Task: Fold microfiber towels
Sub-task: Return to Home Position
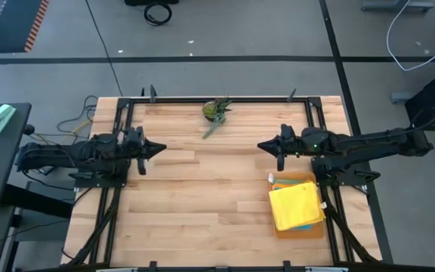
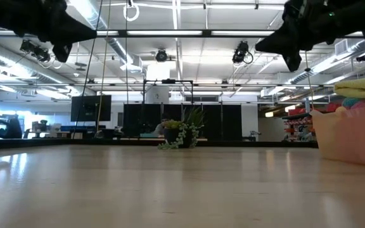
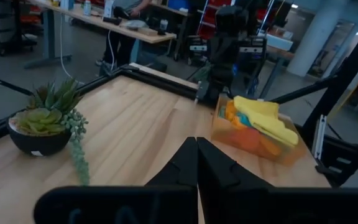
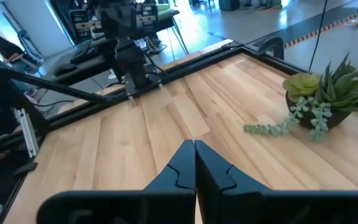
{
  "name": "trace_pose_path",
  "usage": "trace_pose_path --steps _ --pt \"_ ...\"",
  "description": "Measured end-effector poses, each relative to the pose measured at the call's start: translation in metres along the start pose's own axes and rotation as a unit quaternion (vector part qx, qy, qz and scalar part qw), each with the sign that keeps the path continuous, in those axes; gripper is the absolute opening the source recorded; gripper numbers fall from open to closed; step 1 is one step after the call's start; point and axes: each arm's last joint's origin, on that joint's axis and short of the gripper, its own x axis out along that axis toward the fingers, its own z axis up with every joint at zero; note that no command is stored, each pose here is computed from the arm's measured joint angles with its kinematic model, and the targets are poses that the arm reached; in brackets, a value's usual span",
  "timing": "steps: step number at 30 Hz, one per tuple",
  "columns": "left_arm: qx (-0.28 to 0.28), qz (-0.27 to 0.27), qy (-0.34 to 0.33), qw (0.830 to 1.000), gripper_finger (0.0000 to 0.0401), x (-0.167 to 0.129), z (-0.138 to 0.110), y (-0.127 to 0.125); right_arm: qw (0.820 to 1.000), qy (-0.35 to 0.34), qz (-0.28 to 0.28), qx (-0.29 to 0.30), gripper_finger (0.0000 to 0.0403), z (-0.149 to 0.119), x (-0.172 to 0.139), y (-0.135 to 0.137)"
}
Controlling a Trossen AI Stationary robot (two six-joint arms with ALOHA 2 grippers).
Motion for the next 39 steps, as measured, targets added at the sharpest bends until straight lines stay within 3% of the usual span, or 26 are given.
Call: trace_pose_path --steps 12,20,32,39 --pt "-0.027 -0.033 -0.04 0.998 0.0006 -0.007 -0.045 0.011 0.996 -0.086 0.022 0.026 0.0002 -0.052 -0.013 -0.011" --pt "-0.05 -0.048 -0.024 0.997 0.0008 -0.002 -0.071 0.015 0.997 -0.066 0.016 0.044 0.0002 -0.078 -0.016 -0.022" --pt "-0.053 -0.066 -0.005 0.996 0.0004 -0.003 -0.076 0.011 0.997 -0.055 0.04 -0.026 0.0002 -0.085 -0.021 -0.02" --pt "-0.06 -0.061 -0.01 0.996 0.0004 -0.004 -0.076 0.01 0.997 -0.044 0.022 -0.052 0.0002 -0.087 -0.037 -0.026"
